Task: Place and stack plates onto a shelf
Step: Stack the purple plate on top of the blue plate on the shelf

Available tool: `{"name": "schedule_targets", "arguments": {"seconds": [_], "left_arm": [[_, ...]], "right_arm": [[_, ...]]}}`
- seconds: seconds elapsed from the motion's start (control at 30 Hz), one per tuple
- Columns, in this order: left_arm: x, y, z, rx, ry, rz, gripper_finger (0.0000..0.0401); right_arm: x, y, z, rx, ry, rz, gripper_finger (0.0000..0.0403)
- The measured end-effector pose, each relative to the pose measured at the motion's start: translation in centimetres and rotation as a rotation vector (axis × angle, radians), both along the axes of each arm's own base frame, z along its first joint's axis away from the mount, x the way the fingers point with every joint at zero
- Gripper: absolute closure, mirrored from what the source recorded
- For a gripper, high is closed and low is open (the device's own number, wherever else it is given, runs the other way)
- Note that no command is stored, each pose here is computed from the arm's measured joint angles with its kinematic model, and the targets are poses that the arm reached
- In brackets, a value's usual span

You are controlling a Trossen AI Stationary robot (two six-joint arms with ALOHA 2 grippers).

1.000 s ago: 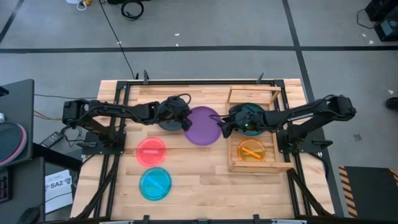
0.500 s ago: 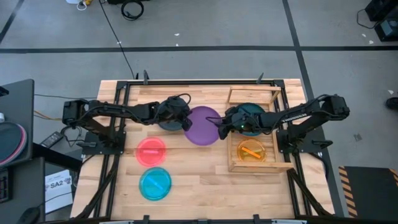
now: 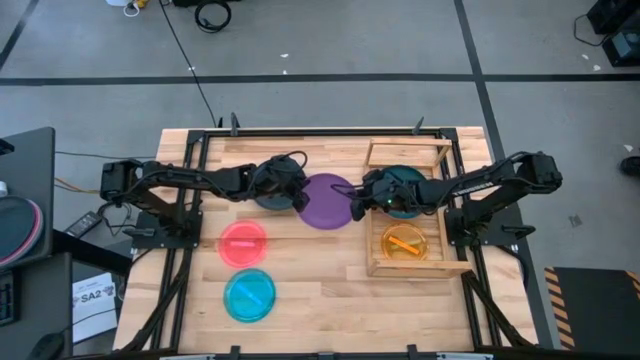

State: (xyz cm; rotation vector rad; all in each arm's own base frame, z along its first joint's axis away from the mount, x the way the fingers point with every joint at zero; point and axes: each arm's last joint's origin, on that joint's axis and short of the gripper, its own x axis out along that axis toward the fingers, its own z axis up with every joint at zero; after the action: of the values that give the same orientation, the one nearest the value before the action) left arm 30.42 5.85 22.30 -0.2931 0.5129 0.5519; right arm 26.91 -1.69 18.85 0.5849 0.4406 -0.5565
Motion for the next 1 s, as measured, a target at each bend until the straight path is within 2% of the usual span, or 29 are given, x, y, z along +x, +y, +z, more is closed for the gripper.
{"name": "schedule_targets", "arguments": {"seconds": [0.27,0.43,0.77,1.0], "left_arm": [[0.1,-0.2,0.0,0.005,0.016,-0.077,0.0275],[0.1,-0.2,0.0,0.002,0.014,-0.081,0.0249],[0.1,-0.2,0.0,0.001,0.015,-0.083,0.0245],[0.1,-0.2,0.0,0.001,0.015,-0.083,0.0245]], "right_arm": [[-0.6,-1.0,0.7,0.024,-0.008,-0.007,0.0369],[-2.2,-1.9,1.8,0.026,0.025,-0.049,0.0369],[-6.8,-2.7,4.4,0.039,0.086,-0.112,0.0369],[-10.8,-2.5,5.8,0.125,0.104,-0.137,0.0369]]}}
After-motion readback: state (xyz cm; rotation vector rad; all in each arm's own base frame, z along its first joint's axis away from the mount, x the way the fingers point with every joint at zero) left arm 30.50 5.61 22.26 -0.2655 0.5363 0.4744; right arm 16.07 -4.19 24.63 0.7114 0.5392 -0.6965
